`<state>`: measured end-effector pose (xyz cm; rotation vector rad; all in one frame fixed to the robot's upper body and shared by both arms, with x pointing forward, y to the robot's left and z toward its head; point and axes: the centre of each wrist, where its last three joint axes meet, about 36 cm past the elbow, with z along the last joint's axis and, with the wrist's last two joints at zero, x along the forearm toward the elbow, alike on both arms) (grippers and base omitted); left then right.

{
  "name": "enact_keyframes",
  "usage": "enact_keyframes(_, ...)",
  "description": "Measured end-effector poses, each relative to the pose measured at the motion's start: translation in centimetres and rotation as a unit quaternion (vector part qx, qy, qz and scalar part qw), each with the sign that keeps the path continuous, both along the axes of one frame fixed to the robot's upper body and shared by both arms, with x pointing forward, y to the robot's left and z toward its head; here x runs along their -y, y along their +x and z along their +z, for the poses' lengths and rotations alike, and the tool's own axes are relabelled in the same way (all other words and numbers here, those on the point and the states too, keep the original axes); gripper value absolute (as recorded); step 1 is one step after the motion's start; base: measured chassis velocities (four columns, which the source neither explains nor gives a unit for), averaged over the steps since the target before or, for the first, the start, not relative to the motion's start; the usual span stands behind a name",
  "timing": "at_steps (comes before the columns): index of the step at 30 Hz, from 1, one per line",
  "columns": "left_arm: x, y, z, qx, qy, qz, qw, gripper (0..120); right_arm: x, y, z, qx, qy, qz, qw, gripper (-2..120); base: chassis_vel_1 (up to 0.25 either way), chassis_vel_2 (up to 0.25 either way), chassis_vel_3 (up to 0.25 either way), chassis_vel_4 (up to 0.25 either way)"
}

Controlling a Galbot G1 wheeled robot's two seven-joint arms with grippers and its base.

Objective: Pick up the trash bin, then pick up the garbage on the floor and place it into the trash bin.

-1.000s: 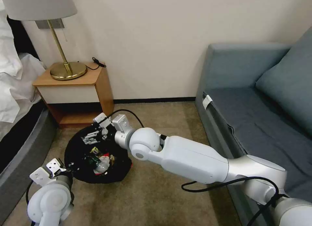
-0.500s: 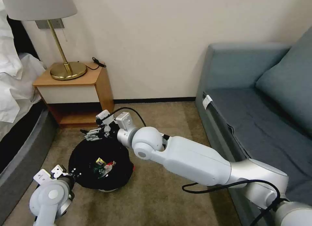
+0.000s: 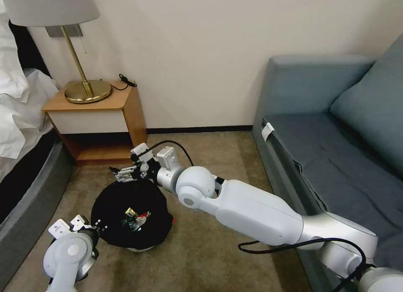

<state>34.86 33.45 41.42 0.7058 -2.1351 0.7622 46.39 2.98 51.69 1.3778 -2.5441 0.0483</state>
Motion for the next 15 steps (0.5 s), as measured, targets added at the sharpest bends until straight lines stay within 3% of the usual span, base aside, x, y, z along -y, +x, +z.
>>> enact_keyframes(8, 0.1, 0.1, -0.1, -0.006, 0.000, -0.004, 1.0000, 2, 0.7, -0.1, -0.5, -0.007, 0.004, -0.009, 1.000, 100, 0.000, 0.000, 0.000, 0.000)
enact_keyframes(15, 0.4, -0.2, 0.0, 0.003, 0.003, -0.012, 0.9999, 24, 1.2, 0.0, -0.7, -0.012, 0.008, -0.018, 1.000, 100, 0.000, 0.000, 0.000, 0.000)
